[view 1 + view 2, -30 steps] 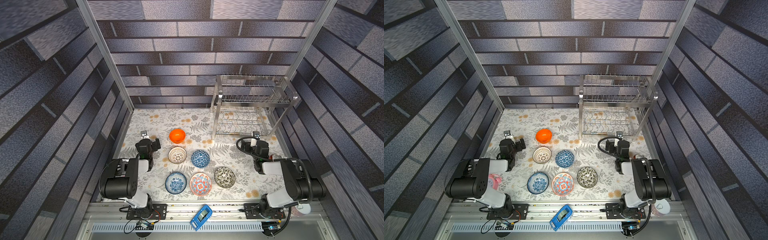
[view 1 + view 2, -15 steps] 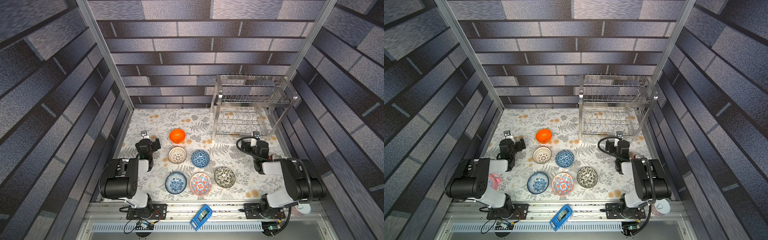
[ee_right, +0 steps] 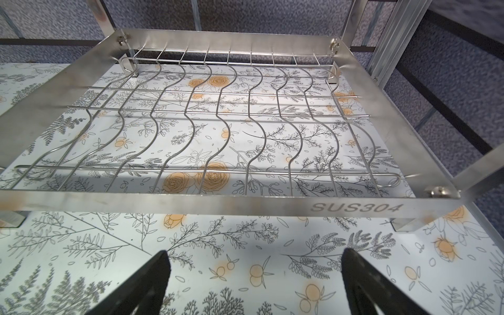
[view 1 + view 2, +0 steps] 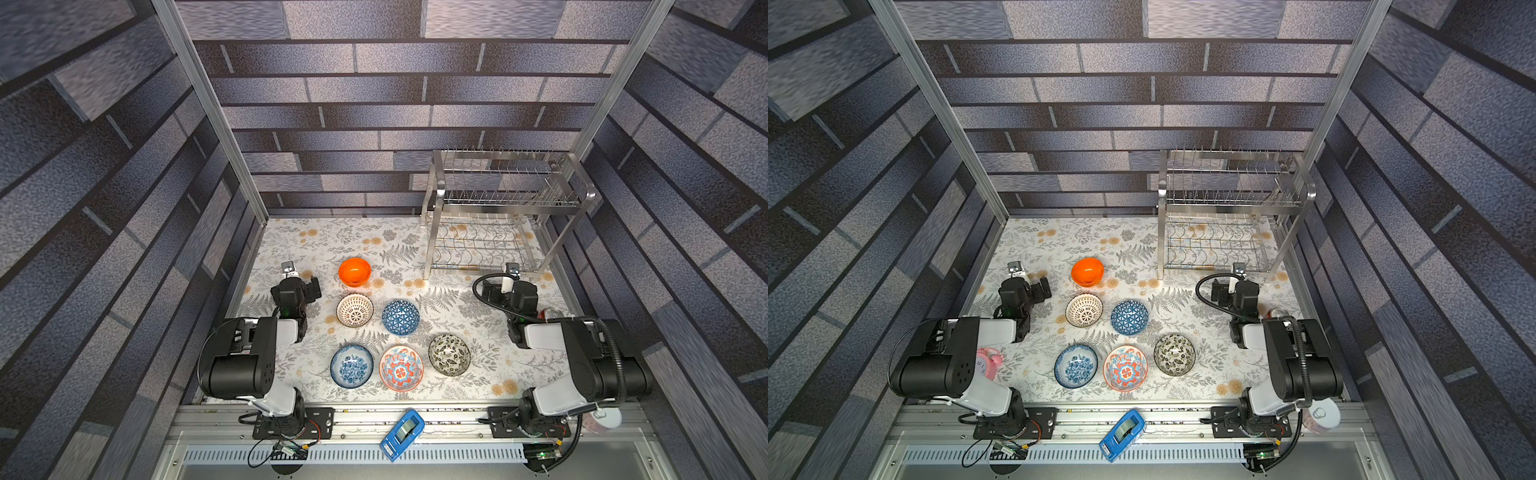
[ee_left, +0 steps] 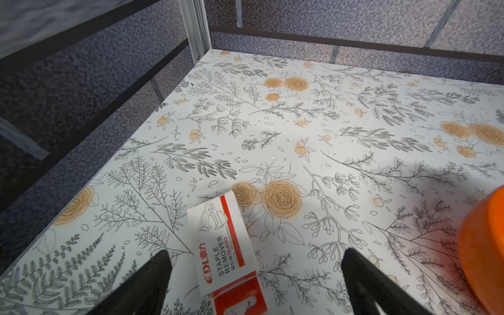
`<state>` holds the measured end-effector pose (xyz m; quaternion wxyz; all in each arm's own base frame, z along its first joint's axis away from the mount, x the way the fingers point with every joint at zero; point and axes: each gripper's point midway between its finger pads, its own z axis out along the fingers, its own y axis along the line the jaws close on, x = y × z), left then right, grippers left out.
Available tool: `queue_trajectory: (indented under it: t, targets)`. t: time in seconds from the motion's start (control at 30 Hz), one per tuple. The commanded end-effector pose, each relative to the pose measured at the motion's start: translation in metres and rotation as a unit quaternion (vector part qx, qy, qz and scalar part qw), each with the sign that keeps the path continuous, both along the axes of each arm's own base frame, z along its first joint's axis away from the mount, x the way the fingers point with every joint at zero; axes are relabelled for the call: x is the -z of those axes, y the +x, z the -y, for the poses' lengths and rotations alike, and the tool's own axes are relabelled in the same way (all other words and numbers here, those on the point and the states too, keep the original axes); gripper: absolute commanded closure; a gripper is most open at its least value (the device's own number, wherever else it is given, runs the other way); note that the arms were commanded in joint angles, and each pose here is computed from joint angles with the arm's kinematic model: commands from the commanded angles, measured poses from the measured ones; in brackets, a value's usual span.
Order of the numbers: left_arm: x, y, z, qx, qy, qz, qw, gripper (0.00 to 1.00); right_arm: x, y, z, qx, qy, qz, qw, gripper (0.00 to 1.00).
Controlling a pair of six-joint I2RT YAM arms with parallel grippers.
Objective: Load bowls into a dish rack
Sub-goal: Pick up the bowl from the top-center of the table.
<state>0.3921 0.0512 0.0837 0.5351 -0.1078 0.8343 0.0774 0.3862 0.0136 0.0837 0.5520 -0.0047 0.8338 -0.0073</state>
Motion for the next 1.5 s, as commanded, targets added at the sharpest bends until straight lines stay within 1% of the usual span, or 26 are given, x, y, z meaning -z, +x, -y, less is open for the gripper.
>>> queue_trajectory:
  t: [0.0, 0.07, 0.17, 0.23, 0.27, 0.33, 0.43, 0.53, 0.63, 0.73, 0.8, 0.9, 1.03, 1.2, 1.3, 1.47]
  targets:
    - [-0.028, 0.003, -0.012, -0.048, 0.004, -0.009, 0.999, 0.00, -0.024, 0.002, 0.002, 0.006, 0.006, 0.018, 1.000, 0.02]
    - [-0.039, 0.003, -0.007, -0.033, -0.001, -0.019, 0.999, 0.00, -0.030, 0.000, 0.003, 0.006, 0.006, 0.021, 1.000, 0.03]
    - [-0.066, -0.002, 0.002, -0.020, -0.016, 0.011, 1.000, 0.00, -0.044, -0.005, 0.006, 0.014, 0.005, 0.029, 0.999, 0.04]
    - [-0.086, -0.006, 0.009, -0.007, -0.041, 0.029, 0.999, 0.00, -0.061, -0.008, 0.006, 0.017, 0.009, 0.045, 0.999, 0.04]
    - [-0.092, -0.009, 0.014, 0.003, -0.054, 0.027, 0.998, 0.00, -0.068, -0.010, 0.006, 0.018, 0.013, 0.049, 0.999, 0.04]
    - [-0.105, -0.014, 0.029, 0.033, -0.090, 0.014, 0.995, 0.00, -0.086, -0.013, 0.002, 0.014, 0.023, 0.050, 0.998, 0.05]
    - [-0.117, -0.022, 0.049, 0.062, -0.137, -0.011, 0.989, 0.00, -0.107, -0.020, -0.007, 0.005, 0.021, 0.043, 0.999, 0.06]
    - [-0.124, -0.034, 0.067, 0.081, -0.163, -0.039, 0.982, 0.02, -0.126, -0.032, -0.019, -0.008, 0.013, 0.047, 0.999, 0.06]
    - [-0.129, -0.046, 0.082, 0.091, -0.182, -0.070, 0.976, 0.05, -0.138, -0.046, -0.032, -0.024, 0.023, 0.039, 0.999, 0.07]
    - [-0.126, -0.056, 0.093, 0.091, -0.213, -0.109, 0.967, 0.07, -0.145, -0.058, -0.044, -0.041, 0.047, 0.017, 0.998, 0.07]
    - [-0.120, -0.063, 0.100, 0.084, -0.241, -0.143, 0.956, 0.09, -0.149, -0.064, -0.054, -0.056, 0.065, 0.003, 0.996, 0.06]
    - [-0.112, -0.068, 0.111, 0.092, -0.261, -0.182, 0.943, 0.12, -0.155, -0.070, -0.068, -0.076, 0.088, -0.016, 0.993, 0.05]
    - [-0.105, -0.070, 0.119, 0.093, -0.259, -0.222, 0.935, 0.14, -0.161, -0.079, -0.085, -0.105, 0.111, -0.051, 0.987, 0.05]
    - [-0.093, -0.062, 0.125, 0.092, -0.252, -0.264, 0.926, 0.14, -0.166, -0.089, -0.108, -0.137, 0.132, -0.089, 0.978, 0.05]
    - [-0.083, -0.056, 0.128, 0.091, -0.247, -0.293, 0.919, 0.14, -0.161, -0.095, -0.125, -0.155, 0.149, -0.114, 0.970, 0.06]
    - [-0.067, -0.039, 0.136, 0.098, -0.244, -0.325, 0.908, 0.14, -0.145, -0.103, -0.153, -0.178, 0.165, -0.155, 0.958, 0.06]
